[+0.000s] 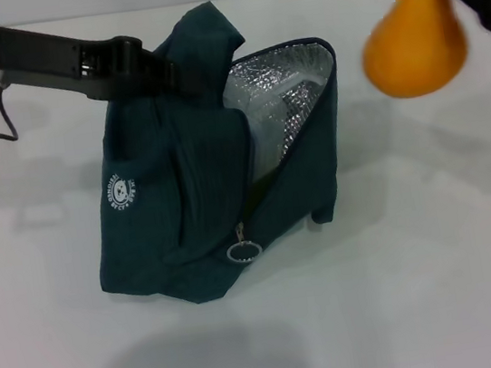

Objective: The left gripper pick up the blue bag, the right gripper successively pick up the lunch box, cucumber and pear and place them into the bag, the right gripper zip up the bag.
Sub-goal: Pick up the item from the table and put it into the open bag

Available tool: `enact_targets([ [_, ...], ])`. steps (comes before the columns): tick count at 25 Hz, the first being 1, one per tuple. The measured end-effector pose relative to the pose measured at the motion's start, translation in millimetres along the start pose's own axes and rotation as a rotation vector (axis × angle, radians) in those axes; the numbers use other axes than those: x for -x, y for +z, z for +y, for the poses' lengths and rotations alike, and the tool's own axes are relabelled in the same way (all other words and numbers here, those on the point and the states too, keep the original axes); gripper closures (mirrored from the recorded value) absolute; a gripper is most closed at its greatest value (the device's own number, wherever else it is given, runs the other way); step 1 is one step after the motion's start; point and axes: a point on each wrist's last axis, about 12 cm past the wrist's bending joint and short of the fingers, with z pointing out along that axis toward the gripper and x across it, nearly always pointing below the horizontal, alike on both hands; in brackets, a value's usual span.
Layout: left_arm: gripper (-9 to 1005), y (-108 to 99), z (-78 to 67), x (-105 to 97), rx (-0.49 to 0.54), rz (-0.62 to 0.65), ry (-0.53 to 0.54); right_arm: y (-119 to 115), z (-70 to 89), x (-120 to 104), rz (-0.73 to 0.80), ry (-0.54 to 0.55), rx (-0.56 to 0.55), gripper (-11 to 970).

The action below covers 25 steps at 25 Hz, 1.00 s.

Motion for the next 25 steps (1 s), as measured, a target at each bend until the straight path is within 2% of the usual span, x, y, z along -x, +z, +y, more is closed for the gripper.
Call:
enact_targets([
  [1, 953, 0.0, 0.0, 0.1, 0.000, 0.000, 0.000, 21.8, 4.0, -2.6, 0.018, 0.031, 0.074, 910],
  [2, 953, 0.0, -0.2, 0.3, 0.000, 0.000, 0.001, 24.2, 4.4, -3.0, 0.022, 0.034, 0.082, 909],
  [6, 953, 0.5, -0.6, 0.7, -0.001, 0.001, 0.003, 58.0, 10.6, -10.6, 0.088, 0.074, 0.183, 906],
  [10, 953, 1.7, -1.1, 0.8, -0.004, 0.001, 0.007, 79.0, 12.7, -15.0, 0.135, 0.089, 0.222, 903],
  [16, 953, 2.1, -0.8, 0.0, -0.006, -0.001, 0.006, 97.0, 18.3, -22.4, 0.197, 0.096, 0.261, 898],
  [25, 953, 0.8, 0.3, -1.0, -0.005, -0.005, 0.003, 100.1, 23.6, -32.6, 0.244, 0.112, 0.270, 891],
])
